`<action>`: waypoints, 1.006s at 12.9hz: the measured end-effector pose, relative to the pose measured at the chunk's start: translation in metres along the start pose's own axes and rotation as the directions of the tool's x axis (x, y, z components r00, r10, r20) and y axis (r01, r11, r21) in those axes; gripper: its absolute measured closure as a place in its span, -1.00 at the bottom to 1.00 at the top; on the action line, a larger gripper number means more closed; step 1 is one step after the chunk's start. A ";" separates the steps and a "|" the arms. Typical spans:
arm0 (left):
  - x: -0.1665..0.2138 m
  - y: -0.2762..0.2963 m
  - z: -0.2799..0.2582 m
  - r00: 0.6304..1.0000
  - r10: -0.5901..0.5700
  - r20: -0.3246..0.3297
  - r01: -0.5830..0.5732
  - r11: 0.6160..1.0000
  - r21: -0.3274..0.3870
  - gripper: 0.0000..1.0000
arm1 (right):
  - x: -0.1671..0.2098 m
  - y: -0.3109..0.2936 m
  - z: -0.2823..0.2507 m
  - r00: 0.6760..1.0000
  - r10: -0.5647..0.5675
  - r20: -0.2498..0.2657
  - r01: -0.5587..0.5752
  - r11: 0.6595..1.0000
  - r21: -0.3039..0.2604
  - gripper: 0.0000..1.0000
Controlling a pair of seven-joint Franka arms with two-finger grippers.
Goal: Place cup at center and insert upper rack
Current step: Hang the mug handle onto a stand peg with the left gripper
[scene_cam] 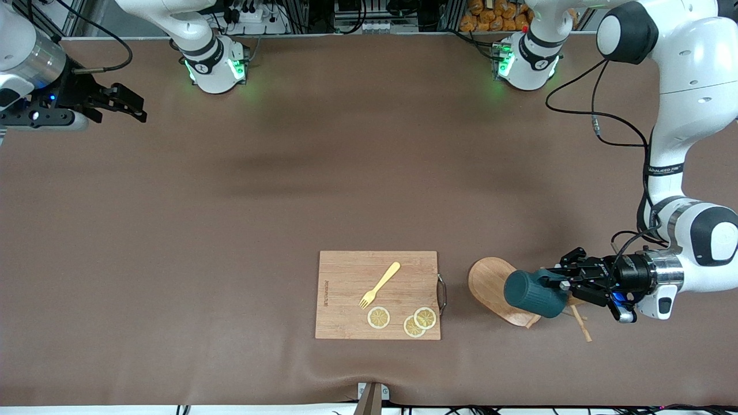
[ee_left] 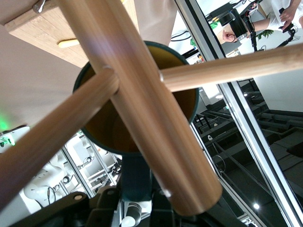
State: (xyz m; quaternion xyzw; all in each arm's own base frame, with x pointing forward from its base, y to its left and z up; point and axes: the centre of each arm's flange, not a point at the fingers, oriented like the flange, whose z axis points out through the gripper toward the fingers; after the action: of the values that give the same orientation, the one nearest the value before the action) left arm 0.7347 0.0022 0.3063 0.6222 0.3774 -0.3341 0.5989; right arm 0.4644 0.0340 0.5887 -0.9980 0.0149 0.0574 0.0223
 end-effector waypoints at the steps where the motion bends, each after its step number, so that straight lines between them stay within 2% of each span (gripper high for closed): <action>1: 0.001 0.000 -0.003 1.000 -0.001 -0.002 0.001 1.000 -0.003 0.58 | 0.000 0.000 0.000 1.000 0.000 0.000 0.000 1.000 0.000 -1.00; 5: 0.003 -0.002 -0.013 1.000 -0.005 -0.007 0.005 1.000 -0.015 0.58 | 0.000 0.000 0.000 1.000 0.000 0.000 0.000 1.000 0.000 -1.00; 6: 0.003 -0.002 -0.013 1.000 -0.005 -0.007 0.005 1.000 -0.015 0.49 | 0.000 0.000 0.000 1.000 0.000 0.000 0.000 1.000 0.000 -1.00; 7: 0.003 -0.002 -0.013 1.000 -0.005 -0.007 0.005 1.000 -0.016 0.49 | 0.000 0.000 0.000 1.000 0.000 0.000 0.000 1.000 0.000 -1.00; 8: 0.003 -0.002 -0.013 1.000 -0.005 -0.006 0.005 1.000 -0.016 0.35 | 0.000 0.000 0.000 1.000 0.000 0.000 0.000 1.000 0.000 -1.00; 13: -0.005 0.006 -0.016 1.000 -0.030 0.000 0.030 0.999 -0.023 -0.81 | 0.000 0.000 0.000 1.000 0.000 0.000 0.000 1.000 0.000 -1.00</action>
State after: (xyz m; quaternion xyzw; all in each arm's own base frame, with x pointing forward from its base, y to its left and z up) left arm 0.7364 0.0177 0.3147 0.6096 0.3906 -0.3385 0.6010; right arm 0.4644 0.0340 0.5886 -0.9980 0.0149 0.0575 0.0223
